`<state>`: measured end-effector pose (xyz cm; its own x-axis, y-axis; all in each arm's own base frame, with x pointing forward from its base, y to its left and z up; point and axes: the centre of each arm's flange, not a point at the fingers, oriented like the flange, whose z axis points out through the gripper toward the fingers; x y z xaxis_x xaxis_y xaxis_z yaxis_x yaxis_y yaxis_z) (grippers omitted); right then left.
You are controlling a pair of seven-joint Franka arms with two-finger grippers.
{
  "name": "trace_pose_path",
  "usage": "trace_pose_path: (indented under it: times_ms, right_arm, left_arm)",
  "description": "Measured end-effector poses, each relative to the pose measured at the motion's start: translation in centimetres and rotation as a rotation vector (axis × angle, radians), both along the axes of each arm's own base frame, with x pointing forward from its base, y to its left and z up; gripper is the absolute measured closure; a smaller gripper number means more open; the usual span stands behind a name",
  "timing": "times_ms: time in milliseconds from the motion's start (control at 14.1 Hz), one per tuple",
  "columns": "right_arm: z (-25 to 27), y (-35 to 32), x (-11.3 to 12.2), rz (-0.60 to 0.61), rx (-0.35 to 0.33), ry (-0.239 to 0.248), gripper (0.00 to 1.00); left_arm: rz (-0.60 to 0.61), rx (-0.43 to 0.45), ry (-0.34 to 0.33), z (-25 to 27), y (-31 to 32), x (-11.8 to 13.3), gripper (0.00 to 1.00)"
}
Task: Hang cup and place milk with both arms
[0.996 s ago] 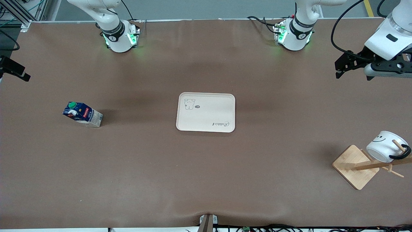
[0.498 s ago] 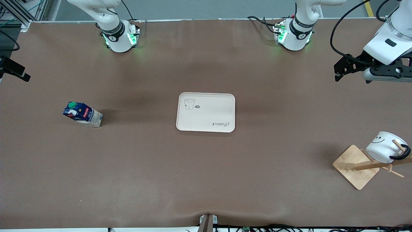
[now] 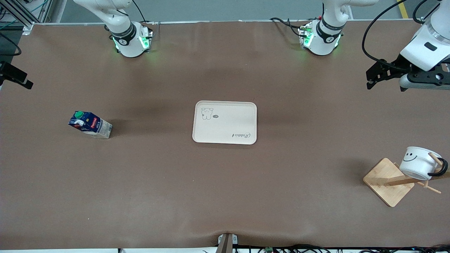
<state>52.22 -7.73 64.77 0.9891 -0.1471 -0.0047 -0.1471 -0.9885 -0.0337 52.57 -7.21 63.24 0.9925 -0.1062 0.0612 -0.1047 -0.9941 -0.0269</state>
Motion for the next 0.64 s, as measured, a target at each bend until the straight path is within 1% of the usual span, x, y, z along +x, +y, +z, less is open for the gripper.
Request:
trace_pose_path:
  times_ms: [356,640]
  right_arm:
    - [0.0,-0.01,0.0,0.0,0.0,0.0,0.0]
    - [0.0,-0.02,0.0,-0.001,0.0,0.0,0.0]
  left_arm:
    - [0.0,0.001,0.008,0.45,-0.03,0.06,0.0]
    - [0.002,0.005,0.038,0.16,0.02,-0.19,0.0]
